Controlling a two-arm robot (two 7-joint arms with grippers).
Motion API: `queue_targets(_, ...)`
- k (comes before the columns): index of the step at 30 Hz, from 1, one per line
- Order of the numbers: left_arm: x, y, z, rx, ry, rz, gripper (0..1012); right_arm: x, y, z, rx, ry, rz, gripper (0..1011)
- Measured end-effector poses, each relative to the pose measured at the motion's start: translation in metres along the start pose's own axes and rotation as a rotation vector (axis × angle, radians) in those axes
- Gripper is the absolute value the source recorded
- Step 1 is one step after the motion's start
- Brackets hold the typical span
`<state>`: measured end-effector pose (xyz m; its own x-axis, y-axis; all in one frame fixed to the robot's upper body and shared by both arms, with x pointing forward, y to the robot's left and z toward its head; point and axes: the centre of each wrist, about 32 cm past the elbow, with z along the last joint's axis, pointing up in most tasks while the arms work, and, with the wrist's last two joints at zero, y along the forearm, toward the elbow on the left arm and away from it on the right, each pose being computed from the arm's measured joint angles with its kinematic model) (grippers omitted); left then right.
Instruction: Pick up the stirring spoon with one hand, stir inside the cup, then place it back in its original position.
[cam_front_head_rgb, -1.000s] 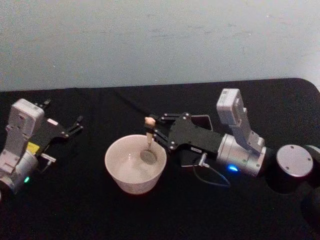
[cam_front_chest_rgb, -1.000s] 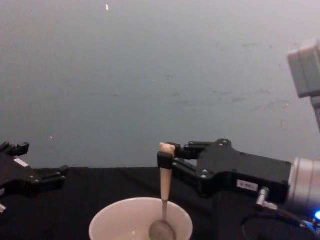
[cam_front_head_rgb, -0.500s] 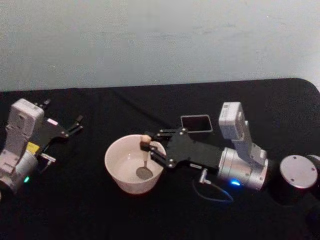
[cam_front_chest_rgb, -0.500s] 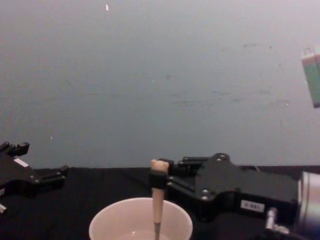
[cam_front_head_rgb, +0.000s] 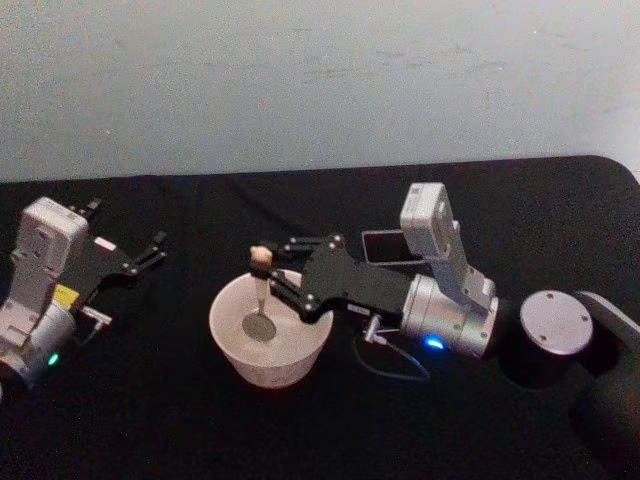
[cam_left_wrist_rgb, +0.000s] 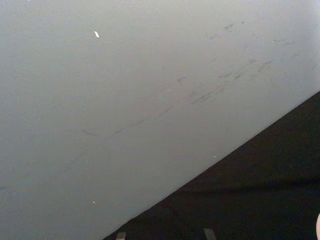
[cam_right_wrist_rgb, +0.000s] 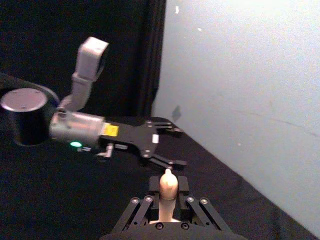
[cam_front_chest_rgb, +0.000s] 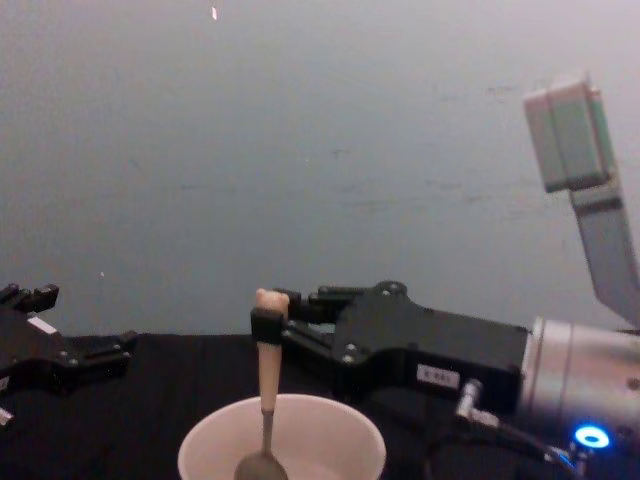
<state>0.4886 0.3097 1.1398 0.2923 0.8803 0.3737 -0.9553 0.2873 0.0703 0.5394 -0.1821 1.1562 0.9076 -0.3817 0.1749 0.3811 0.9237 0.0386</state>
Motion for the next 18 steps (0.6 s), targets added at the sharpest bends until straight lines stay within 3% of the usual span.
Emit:
queue_targets(9,0.0,0.0,0.0,0.0,0.0,0.0,1001,0.013,0.001,-0.002,-0.012,-0.021,-0.064,205)
queue_targets(18,0.0,0.0,0.0,0.0,0.0,0.0,1001,0.014,-0.007,-0.003,-0.021,-0.024,-0.086,205)
